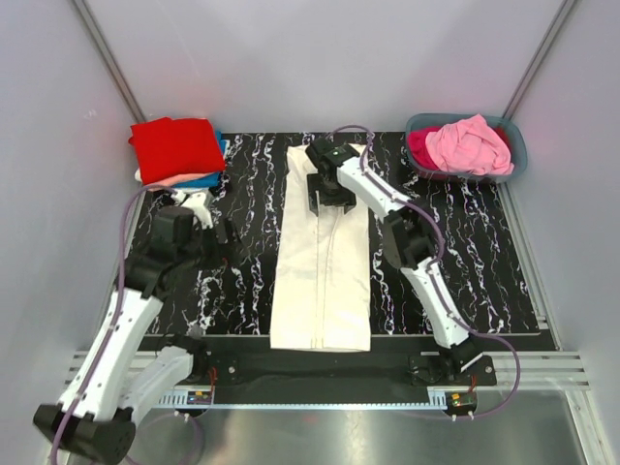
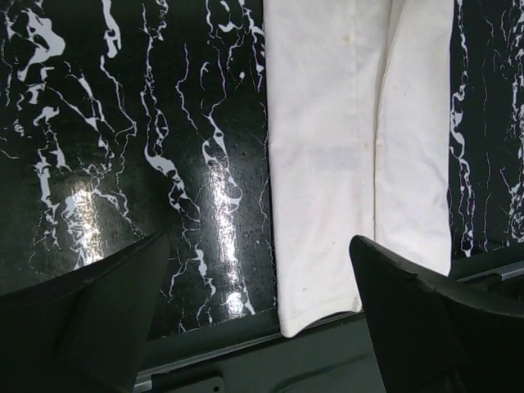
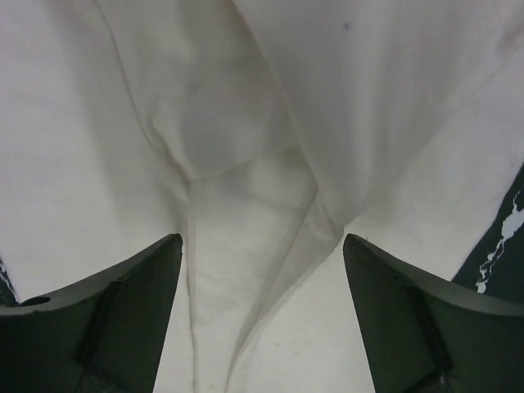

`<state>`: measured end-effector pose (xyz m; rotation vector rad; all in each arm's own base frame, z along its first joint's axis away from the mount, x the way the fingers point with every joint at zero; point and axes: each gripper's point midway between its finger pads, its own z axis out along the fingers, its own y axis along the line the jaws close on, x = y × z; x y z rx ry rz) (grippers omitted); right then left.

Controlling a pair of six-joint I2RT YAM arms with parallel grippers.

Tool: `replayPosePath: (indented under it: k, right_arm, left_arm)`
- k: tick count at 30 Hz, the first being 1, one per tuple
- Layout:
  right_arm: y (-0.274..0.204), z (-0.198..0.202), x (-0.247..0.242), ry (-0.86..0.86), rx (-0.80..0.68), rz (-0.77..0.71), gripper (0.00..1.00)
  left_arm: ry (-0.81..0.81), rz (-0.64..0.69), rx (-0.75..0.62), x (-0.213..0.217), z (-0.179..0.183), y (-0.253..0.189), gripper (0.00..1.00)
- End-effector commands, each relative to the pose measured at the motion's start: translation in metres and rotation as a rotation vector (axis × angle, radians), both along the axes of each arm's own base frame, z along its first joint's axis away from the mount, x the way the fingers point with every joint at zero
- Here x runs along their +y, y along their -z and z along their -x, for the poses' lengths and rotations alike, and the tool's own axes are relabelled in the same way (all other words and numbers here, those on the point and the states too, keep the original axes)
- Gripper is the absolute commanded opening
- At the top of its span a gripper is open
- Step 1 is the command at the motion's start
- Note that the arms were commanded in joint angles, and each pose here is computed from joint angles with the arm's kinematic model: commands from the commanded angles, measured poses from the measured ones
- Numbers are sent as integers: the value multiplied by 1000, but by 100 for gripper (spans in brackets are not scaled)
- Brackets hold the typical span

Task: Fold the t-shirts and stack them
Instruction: Fold the tshirt

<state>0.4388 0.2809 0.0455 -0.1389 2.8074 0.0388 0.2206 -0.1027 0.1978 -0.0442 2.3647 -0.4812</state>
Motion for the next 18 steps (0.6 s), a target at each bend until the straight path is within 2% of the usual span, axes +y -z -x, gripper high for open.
replayPosePath:
  k: [1, 8, 11, 18]
  right_arm:
    - [-4, -21, -9, 5, -33, 32, 86]
    - [38, -43, -2, 17, -10, -21, 83]
    - [35, -64, -14, 44, -64, -20, 83]
    - [33, -113, -11, 82, -192, -145, 80]
  left_arm:
    - [-9, -44, -100, 12, 4, -13, 99]
    - [13, 8, -210, 5, 3, -25, 99]
    - [-16, 1, -223, 10, 1, -24, 99]
    - [-54, -7, -237, 17, -1, -24, 99]
